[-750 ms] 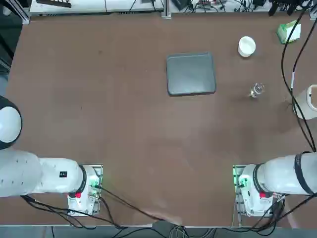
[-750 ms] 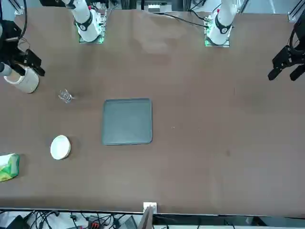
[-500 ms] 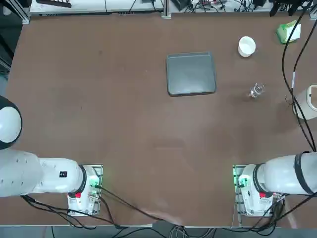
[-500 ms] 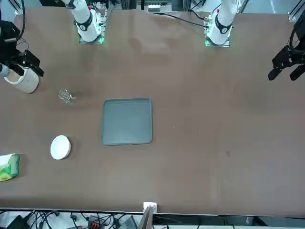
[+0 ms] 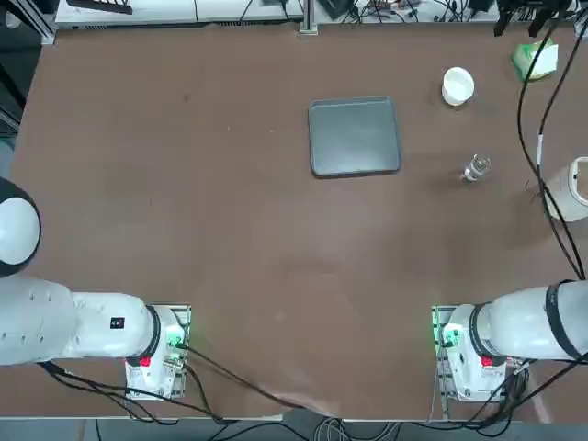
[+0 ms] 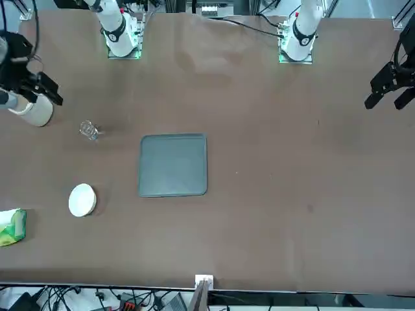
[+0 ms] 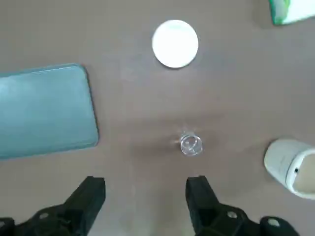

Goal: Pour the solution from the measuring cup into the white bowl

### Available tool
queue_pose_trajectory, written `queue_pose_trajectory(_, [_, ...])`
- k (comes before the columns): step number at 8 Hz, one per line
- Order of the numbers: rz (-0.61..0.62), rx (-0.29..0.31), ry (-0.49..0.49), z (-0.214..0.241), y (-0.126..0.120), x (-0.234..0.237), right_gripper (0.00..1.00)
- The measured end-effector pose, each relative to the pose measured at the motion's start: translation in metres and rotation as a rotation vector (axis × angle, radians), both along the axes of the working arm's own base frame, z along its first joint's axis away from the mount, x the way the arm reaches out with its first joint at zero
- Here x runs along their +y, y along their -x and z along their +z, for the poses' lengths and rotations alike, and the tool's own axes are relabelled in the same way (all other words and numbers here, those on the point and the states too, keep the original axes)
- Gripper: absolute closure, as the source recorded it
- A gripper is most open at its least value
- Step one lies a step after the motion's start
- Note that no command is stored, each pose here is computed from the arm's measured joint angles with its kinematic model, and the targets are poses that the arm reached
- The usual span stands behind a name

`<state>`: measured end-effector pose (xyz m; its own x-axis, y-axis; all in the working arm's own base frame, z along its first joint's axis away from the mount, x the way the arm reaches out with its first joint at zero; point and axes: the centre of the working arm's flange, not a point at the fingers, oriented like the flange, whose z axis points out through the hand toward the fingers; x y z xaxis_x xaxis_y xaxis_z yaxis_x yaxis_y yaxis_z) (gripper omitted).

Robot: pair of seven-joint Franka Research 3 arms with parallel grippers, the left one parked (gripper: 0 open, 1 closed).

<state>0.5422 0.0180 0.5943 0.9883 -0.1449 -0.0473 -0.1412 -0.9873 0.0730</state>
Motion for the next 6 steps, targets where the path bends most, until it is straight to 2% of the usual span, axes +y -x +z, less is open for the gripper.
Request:
queue_pose_trajectory(3, [-0.17,0.083,0.164,-0.073,-0.016,0.049,0.0])
queue_pose_trajectory(4, [-0.246,0.089,0.229,-0.101,-0.02,0.065,0.0])
queue_pose_trajectory(6, [-0.434,0.025,0.33,-0.163,-0.023,0.095,0.0])
